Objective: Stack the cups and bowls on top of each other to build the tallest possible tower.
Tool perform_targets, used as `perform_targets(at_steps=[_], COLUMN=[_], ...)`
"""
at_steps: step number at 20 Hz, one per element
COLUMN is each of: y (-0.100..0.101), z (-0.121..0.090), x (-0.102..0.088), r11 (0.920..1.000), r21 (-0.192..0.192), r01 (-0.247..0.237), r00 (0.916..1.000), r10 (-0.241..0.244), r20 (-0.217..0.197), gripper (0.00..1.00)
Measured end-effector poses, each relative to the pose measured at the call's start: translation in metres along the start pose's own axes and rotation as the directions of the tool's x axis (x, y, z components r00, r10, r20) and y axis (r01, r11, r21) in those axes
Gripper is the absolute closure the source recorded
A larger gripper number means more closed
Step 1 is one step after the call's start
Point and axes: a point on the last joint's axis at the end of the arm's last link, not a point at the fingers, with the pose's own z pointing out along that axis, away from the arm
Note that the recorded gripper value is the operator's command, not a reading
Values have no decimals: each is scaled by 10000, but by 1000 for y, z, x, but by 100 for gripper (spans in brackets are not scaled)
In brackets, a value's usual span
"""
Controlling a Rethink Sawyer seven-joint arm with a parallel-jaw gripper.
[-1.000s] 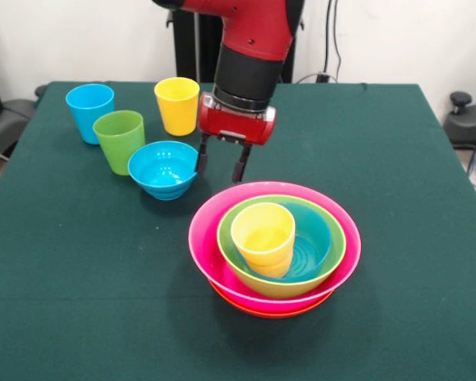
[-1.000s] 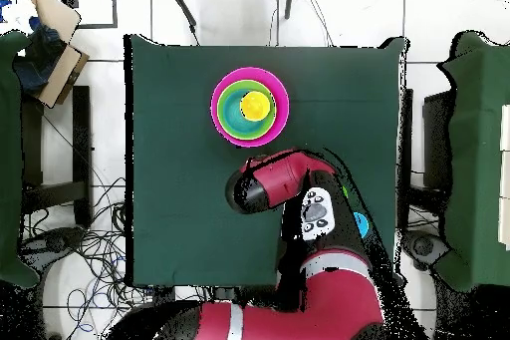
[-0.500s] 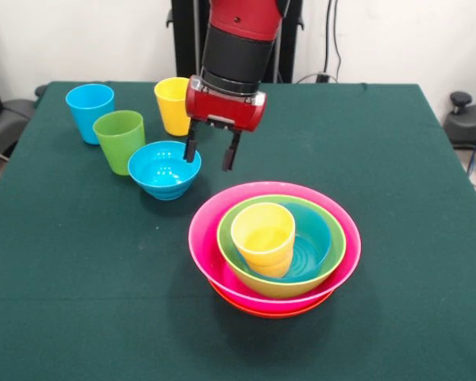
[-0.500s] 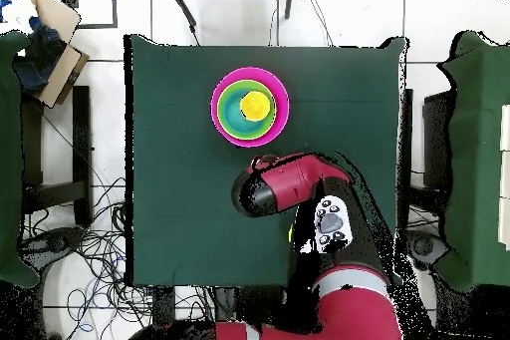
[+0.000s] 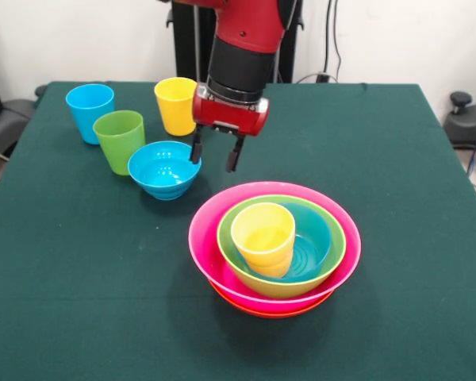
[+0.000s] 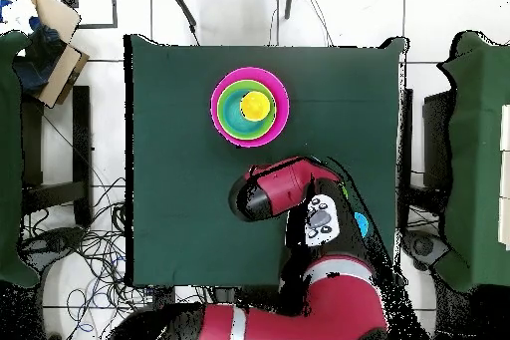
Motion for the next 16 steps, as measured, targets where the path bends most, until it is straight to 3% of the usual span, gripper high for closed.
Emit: perform_targets(at_steps=[5, 8, 16], y=[9, 11, -4], z=[16, 24, 32], x=[24, 43, 70], r11=[9992, 9966, 9860], r21=[149, 425, 1163], r01=[380, 711, 1198], r00=[9986, 9954, 9875], r10=[-374, -682, -1063], r20=[-369, -674, -1161], gripper=[0, 0, 0])
